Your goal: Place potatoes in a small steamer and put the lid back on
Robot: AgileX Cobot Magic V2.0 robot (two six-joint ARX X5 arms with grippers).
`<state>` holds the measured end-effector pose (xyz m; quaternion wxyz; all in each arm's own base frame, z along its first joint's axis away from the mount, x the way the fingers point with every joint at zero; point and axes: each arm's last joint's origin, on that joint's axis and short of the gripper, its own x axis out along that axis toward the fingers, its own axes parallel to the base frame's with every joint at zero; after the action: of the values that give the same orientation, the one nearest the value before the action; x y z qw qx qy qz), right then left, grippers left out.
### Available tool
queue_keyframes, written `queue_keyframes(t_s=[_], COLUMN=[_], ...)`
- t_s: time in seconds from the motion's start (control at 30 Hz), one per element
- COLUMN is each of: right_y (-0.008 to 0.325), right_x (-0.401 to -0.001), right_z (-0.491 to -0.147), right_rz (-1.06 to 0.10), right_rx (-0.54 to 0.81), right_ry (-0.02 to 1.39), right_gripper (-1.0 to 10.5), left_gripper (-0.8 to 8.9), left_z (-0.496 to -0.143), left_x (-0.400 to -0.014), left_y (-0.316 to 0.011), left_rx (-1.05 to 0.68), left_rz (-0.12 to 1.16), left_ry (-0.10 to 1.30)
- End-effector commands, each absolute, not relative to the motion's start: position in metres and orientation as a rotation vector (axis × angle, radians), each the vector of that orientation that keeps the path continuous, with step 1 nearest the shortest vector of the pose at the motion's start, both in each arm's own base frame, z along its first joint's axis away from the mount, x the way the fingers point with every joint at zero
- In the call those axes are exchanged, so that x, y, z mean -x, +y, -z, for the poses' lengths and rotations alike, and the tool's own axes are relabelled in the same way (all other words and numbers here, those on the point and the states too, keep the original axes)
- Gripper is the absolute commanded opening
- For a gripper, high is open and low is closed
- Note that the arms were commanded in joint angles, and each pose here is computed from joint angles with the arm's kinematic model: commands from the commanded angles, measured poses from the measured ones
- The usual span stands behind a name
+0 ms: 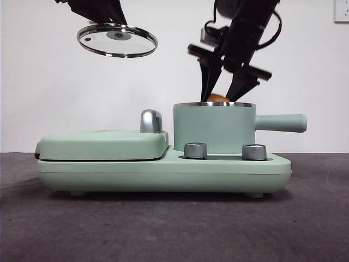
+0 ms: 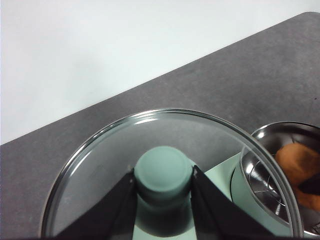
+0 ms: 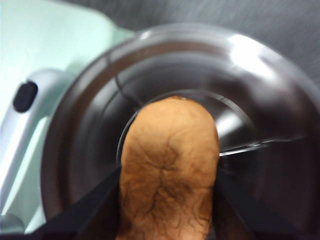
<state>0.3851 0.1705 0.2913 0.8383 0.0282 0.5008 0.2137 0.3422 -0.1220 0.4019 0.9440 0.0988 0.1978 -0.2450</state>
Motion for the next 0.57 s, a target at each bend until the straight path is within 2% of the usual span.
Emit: queue_keyframes(t_s=[0.03, 0.33, 0.4, 0.57], right_y=[0.177, 0.174, 0.174, 0.175], right_x=[-0.391, -0.39, -0.39, -0.393], right_z=[-0.287, -0.275, -0.274, -0.278], right_rz=[-0.479, -0.456, -0.457, -0.464], right_rx=[-0.05, -0.036, -0.037, -0.043], right_ry=[1.062, 1.149, 1.145, 1.108], right_gripper=[1.1, 1.3, 1.8, 4.0], left_gripper=[0.17, 0.17, 0.17, 0.17], left_z=[-0.407, -0.405, -0.404, -0.404], left_x=[-0.347, -0.349, -0.349, -0.349], left_y=[-0.125, -0.126, -0.125, -0.126], left_rx=[-0.196, -0.197, -0.197, -0.197], left_rz=[0.506, 0.506, 0.506, 0.507], left_ry=[0.365, 0.374, 0.375, 0.38])
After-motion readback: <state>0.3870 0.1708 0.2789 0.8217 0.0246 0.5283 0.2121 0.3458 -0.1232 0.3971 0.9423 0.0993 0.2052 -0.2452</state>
